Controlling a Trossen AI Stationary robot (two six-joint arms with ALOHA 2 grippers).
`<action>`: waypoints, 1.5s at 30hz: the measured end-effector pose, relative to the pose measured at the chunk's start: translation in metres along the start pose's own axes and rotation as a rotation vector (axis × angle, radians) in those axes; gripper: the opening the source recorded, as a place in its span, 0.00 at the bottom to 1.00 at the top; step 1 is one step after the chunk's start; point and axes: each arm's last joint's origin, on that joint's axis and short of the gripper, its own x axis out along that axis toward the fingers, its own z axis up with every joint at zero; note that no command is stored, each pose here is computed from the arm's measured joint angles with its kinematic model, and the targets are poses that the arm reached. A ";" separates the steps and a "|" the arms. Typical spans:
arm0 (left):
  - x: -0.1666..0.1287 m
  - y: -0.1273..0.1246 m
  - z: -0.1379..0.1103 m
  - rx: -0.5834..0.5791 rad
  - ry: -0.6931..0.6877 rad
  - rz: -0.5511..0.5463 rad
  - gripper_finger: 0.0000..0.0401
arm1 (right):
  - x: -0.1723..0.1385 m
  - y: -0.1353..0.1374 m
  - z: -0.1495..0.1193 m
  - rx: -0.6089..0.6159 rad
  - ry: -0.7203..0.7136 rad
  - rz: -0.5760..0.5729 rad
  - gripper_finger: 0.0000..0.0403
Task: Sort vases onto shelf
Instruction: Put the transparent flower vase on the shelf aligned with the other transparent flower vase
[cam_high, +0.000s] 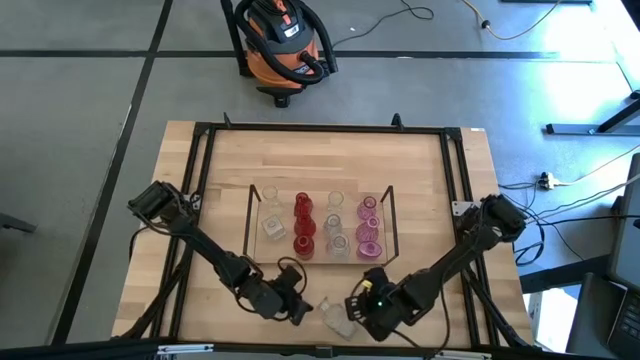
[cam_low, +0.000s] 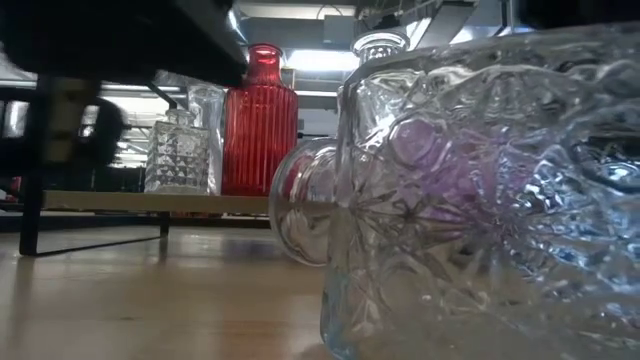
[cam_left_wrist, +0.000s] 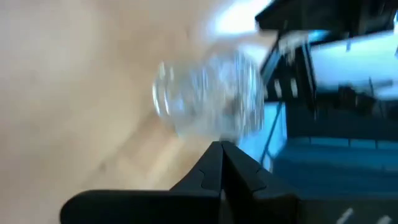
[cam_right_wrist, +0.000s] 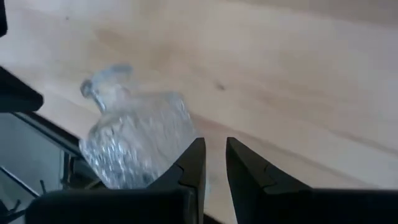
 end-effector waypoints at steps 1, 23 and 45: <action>0.000 0.000 0.002 -0.002 -0.029 0.003 0.00 | 0.001 0.001 0.002 -0.005 -0.003 -0.002 0.13; 0.014 0.017 0.018 -0.056 -0.066 0.101 0.00 | 0.025 0.010 0.012 -0.145 0.117 -0.011 0.13; 0.015 0.009 0.020 0.045 -0.032 0.021 0.02 | 0.026 0.021 0.015 -0.246 0.088 0.096 0.13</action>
